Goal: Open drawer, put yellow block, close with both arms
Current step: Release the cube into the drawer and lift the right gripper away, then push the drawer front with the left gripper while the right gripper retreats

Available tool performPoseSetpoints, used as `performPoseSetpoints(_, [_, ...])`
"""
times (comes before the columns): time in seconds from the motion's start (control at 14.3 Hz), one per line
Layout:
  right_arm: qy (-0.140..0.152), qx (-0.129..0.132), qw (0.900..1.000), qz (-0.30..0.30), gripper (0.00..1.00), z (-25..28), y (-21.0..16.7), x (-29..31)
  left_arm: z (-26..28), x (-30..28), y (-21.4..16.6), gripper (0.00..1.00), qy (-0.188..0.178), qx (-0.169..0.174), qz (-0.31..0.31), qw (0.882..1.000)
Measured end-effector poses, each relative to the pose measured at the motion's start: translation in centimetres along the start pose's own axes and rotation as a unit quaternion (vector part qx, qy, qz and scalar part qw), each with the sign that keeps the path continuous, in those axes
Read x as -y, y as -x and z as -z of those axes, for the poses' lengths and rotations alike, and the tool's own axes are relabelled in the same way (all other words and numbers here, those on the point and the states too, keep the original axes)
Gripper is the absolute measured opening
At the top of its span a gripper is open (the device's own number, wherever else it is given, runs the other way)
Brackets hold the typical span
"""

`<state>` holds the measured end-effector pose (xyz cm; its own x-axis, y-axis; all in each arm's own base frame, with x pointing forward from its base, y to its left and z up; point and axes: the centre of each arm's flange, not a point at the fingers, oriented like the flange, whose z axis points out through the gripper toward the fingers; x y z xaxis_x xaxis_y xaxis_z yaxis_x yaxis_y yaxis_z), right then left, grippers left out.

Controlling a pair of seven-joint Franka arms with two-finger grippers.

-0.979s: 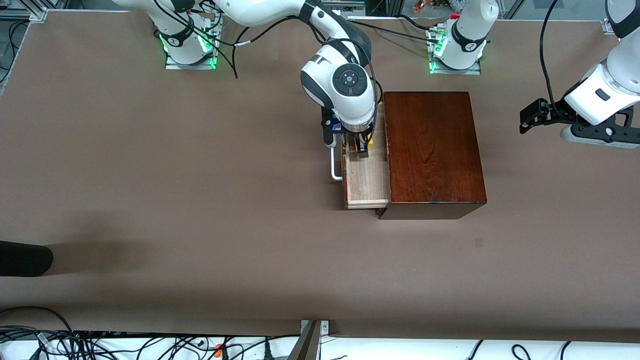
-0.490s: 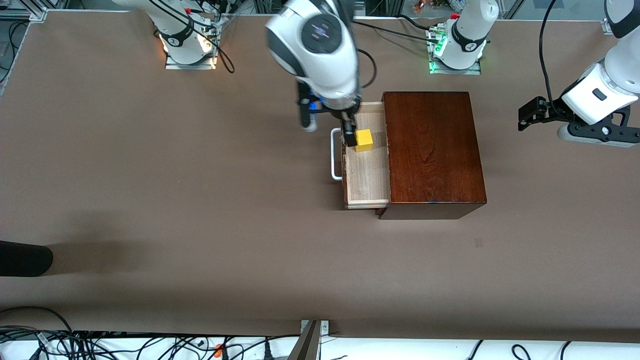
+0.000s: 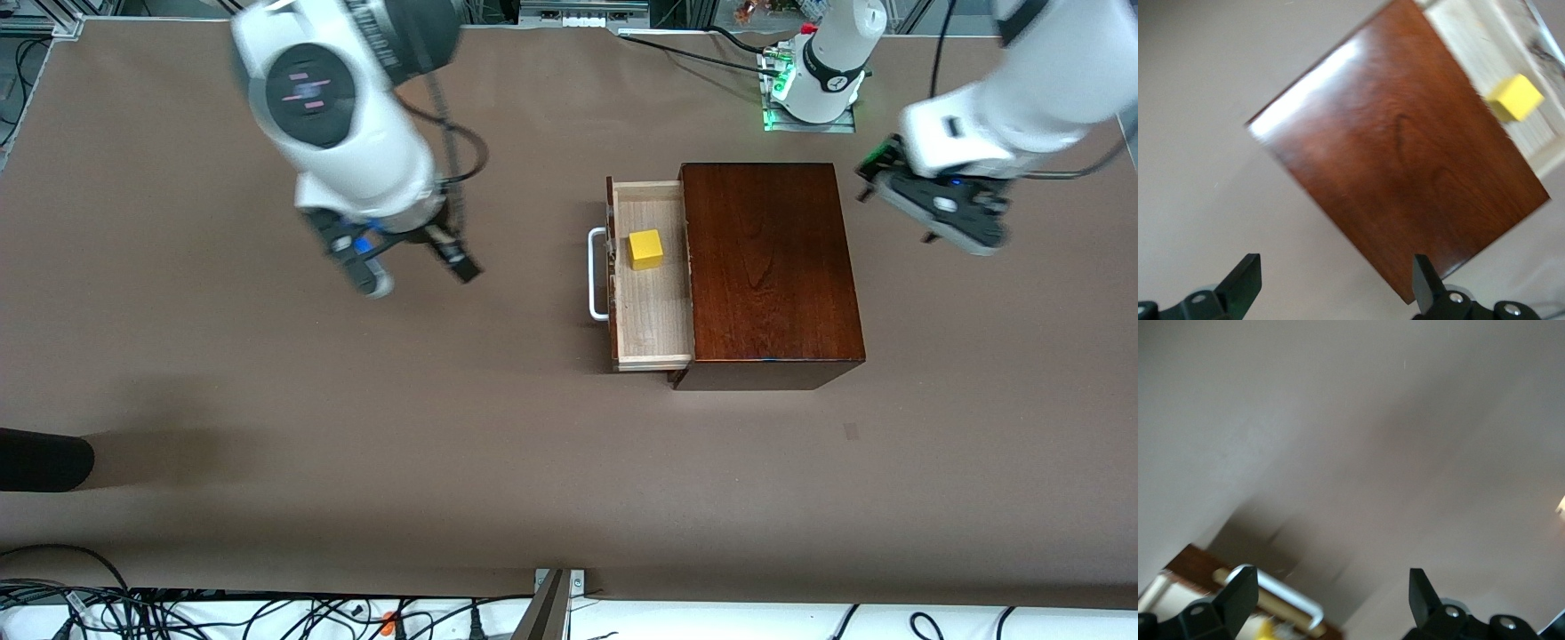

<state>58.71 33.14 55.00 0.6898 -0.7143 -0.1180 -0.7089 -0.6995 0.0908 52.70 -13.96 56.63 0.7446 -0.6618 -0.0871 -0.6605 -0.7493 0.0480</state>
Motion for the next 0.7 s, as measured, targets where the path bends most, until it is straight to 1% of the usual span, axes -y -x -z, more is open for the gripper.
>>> performPoseSetpoints(0.07, [0.003,-0.001,0.999,0.032,1.00,0.5,-2.5,-1.8,-0.7,-2.0,-1.4,1.00,0.006,0.006,-0.032,0.999])
performPoseSetpoints(0.21, [0.006,0.002,0.996,0.085,1.00,1.6,-7.4,-6.0,-3.6,-6.3,-4.8,1.00,0.037,0.016,-0.085,0.996])
performPoseSetpoints(0.28, [0.006,0.004,0.994,0.109,1.00,2.0,-9.5,-8.0,-5.4,-8.2,-6.8,1.00,0.047,0.010,-0.108,0.993])
performPoseSetpoints(0.49, [0.000,-0.006,0.983,0.182,1.00,2.8,-15.3,-14.4,-10.8,-15.1,-13.0,1.00,0.064,-0.031,-0.185,0.980])
performPoseSetpoints(0.56, [-0.003,-0.009,0.978,0.207,1.00,2.9,-17.0,-16.5,-12.4,-17.9,-14.6,1.00,0.067,-0.045,-0.212,0.974])
performPoseSetpoints(0.7, [-0.005,-0.013,0.966,0.258,1.00,3.1,-19.6,-20.1,-14.9,-23.1,-17.1,1.00,0.053,-0.078,-0.275,0.957])
